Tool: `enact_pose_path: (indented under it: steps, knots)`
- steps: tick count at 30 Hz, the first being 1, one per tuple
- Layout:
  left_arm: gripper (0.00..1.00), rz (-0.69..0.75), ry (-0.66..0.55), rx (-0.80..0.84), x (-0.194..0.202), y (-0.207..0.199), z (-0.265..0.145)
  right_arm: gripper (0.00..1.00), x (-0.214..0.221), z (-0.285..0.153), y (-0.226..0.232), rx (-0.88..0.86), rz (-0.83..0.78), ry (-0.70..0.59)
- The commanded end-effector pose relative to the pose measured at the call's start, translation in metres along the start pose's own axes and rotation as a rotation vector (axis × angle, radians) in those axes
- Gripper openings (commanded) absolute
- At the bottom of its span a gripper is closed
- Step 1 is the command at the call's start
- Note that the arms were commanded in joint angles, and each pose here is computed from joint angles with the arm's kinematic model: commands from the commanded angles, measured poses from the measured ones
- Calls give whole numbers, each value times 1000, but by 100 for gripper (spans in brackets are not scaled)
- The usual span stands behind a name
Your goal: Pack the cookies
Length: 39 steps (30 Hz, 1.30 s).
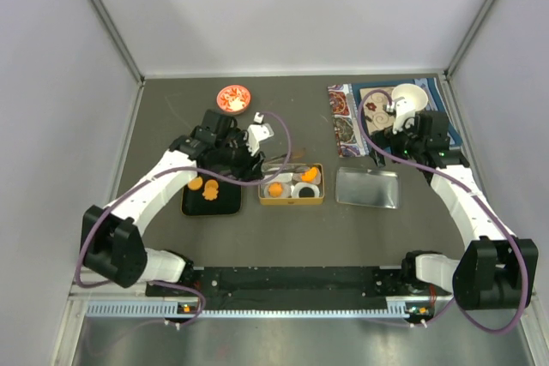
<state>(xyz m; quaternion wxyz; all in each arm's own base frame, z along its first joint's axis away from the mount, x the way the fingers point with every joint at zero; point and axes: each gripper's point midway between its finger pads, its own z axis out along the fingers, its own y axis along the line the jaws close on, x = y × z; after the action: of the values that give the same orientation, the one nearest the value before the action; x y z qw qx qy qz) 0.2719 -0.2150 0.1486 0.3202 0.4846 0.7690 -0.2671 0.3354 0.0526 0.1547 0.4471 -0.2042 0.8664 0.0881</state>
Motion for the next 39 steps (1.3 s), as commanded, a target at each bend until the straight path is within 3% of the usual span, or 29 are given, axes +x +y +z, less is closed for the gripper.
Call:
enact_pose_path:
  steps: [1, 13, 23, 39]
  knots:
    - [52, 39, -77, -79, -21, 3, -22, 99, -25, -5, -6, 5, -27, -62]
    - [54, -125, -160, -354, -8, 51, -97, 99, -26, -6, -4, -6, -27, -66]
    - [56, -263, -136, -530, 45, 88, -152, 99, -26, -6, -2, -14, -25, -69]
    - [56, -237, 76, -448, 132, 26, -176, 99, -29, -9, 1, -26, -25, -81]
